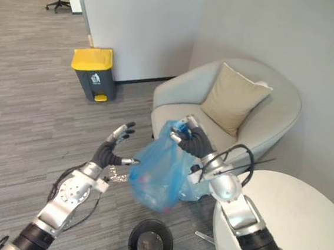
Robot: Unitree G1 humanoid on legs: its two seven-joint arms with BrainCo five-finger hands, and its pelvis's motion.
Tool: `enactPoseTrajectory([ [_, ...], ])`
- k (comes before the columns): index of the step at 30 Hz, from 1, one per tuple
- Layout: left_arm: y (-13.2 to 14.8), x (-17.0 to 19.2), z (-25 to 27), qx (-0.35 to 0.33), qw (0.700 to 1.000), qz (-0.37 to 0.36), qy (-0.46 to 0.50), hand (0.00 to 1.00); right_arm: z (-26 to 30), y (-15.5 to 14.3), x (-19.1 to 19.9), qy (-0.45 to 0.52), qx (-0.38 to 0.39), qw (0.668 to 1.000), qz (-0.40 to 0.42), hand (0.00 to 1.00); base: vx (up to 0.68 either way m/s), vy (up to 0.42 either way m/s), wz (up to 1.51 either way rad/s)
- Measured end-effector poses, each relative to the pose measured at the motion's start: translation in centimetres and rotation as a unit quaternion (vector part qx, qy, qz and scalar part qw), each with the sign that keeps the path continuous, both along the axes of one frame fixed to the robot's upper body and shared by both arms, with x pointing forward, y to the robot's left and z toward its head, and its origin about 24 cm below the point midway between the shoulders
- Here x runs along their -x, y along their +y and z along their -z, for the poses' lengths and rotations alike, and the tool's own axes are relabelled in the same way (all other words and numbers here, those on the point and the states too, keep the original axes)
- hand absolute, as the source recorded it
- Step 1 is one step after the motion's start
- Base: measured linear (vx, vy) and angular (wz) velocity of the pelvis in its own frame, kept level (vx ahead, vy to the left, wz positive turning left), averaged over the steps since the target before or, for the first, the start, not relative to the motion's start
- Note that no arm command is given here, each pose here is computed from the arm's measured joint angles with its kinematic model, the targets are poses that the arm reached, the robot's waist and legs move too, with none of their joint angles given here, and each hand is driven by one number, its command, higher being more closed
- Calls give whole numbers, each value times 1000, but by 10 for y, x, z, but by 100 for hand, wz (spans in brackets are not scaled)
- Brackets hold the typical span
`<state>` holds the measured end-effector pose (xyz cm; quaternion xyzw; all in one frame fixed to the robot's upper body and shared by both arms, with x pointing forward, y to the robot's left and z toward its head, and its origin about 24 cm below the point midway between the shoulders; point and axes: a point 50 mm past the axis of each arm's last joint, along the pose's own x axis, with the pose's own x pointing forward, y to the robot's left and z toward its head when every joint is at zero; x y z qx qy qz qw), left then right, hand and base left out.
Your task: Gather rubbish on tea table into small bin, then transfer packed bag to large trash can.
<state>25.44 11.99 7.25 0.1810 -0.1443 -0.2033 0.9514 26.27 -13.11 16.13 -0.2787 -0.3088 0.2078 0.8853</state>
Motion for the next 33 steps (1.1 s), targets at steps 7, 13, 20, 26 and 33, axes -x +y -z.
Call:
enactPoseTrajectory([
  [7,-21,7,17,-39,994,91,40,0,-13,16,-5,-23,34,998,-42,100,6,-1,-2],
  [13,-29,11,34,-63,990,109,70,0,-21,24,-6,-33,33,997,-63,100,0,-3,-8],
  [20,-44,10,40,-76,991,91,58,0,-22,41,-1,-20,-23,994,-100,100,-28,6,-12],
  [26,-51,6,42,-69,996,39,47,0,-24,55,2,-8,-69,989,-128,100,-8,2,-2],
  [33,-60,9,51,-73,996,4,58,0,-14,84,14,24,-105,978,-179,100,3,-1,1],
])
